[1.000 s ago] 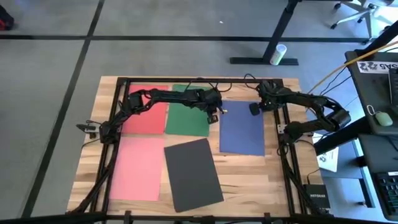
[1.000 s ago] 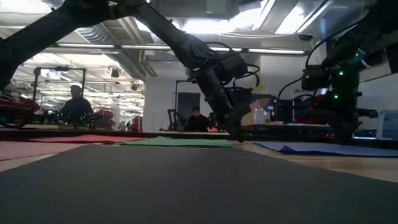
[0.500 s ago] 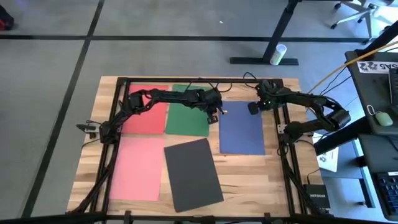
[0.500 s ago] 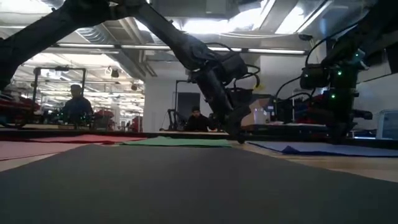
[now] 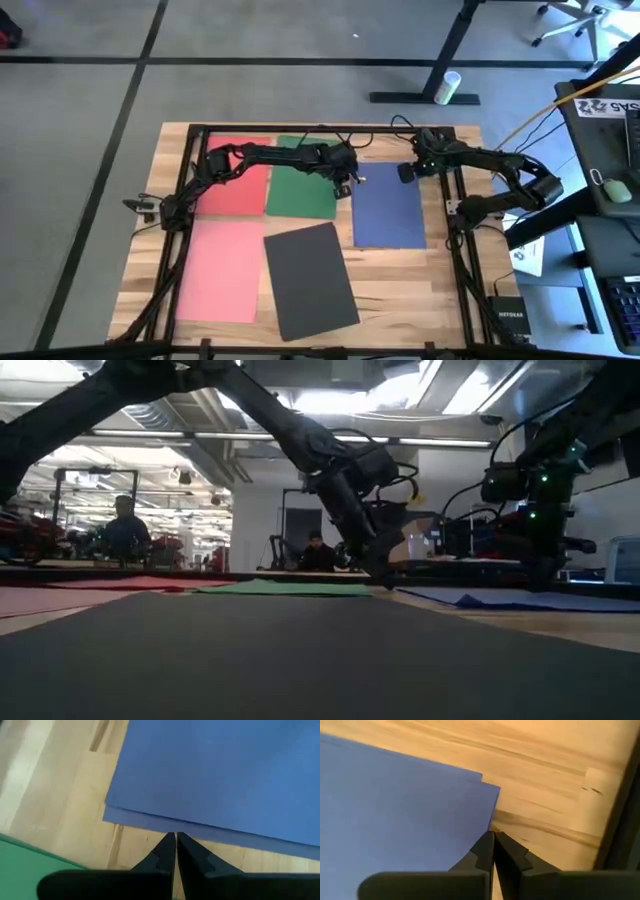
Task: Organize paper
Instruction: Stack the violet paper on top of the violet papers
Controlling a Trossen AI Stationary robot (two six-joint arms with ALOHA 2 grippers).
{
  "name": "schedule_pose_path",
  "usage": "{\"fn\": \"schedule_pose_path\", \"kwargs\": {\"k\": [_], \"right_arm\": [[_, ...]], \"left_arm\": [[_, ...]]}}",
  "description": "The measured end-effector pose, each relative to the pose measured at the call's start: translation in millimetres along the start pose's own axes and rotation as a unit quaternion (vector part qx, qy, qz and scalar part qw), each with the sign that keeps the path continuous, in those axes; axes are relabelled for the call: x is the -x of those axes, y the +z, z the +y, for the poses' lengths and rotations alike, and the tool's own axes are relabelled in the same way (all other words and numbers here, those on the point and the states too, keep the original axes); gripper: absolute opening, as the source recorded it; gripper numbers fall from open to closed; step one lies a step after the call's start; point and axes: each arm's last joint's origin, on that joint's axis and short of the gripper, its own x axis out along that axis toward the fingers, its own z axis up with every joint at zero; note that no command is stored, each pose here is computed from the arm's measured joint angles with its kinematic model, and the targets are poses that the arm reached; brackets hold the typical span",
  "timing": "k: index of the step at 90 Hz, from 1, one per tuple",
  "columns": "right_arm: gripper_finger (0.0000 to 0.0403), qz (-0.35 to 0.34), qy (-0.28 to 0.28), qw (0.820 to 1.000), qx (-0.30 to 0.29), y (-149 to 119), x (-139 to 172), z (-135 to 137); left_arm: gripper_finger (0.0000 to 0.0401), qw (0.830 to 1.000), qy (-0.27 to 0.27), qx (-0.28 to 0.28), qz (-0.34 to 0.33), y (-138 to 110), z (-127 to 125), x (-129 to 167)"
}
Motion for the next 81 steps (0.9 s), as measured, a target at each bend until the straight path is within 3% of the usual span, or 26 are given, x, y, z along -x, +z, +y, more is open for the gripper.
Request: {"fn": "schedule_pose_path", "kwargs": {"k": [81], "right_arm": [[0.0000, -0.007, 0.021, 1.000, 0.007, 2.1, 0.1, 1.7]], "left_arm": [[0.0000, 1.000, 0.005, -0.029, 0.003, -1.8, -1.8, -3.9]]}}
